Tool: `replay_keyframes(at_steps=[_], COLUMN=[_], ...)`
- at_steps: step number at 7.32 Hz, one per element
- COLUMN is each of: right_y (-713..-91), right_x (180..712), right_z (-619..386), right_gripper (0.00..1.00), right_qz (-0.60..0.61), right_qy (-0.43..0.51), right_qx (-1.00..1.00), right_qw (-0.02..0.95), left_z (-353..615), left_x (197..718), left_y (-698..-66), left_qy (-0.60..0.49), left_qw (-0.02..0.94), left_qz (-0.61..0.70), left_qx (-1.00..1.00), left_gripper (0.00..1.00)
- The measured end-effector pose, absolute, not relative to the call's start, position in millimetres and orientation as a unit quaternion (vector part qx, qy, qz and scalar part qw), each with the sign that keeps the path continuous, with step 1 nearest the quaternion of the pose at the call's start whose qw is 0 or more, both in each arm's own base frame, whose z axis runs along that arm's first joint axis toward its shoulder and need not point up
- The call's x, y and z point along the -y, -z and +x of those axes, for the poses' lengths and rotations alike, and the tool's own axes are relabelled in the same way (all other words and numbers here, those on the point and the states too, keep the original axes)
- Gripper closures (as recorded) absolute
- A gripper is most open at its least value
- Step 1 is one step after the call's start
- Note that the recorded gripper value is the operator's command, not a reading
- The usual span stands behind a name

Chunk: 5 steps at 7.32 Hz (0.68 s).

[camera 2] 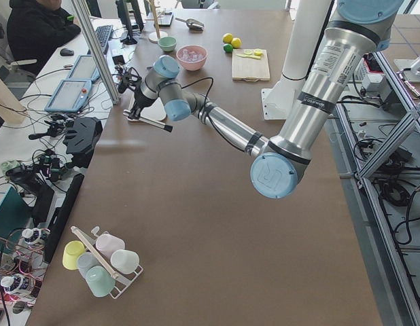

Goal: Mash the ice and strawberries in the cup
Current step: 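Carry the silver muddler with the left gripper over the light-blue cup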

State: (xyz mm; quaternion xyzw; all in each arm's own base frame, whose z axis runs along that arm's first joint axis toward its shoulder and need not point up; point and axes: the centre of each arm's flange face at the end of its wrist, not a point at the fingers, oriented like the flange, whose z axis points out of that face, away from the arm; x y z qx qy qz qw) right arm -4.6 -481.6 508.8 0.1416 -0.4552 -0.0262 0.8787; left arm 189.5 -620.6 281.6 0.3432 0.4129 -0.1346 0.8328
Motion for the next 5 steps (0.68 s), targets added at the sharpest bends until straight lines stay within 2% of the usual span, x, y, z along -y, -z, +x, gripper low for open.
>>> replay_keyframes(at_steps=[2,5], right_y=[-519.1,-534.4], right_x=[480.2,468.5], right_z=[-9.6,-14.8], right_gripper=[0.02,0.02], right_qz=[0.129,0.109], right_qy=[0.026,0.028], right_qx=[0.457,0.468], right_qw=[0.880,0.877], left_z=[238.1,371.2], left_x=[582.1,491.5], left_y=[-225.0,-162.7], left_qy=[0.174,0.212], left_qw=[0.796,0.753], left_qz=[0.438,0.509], left_qx=[-0.379,-0.358], left_gripper=[1.00,1.00])
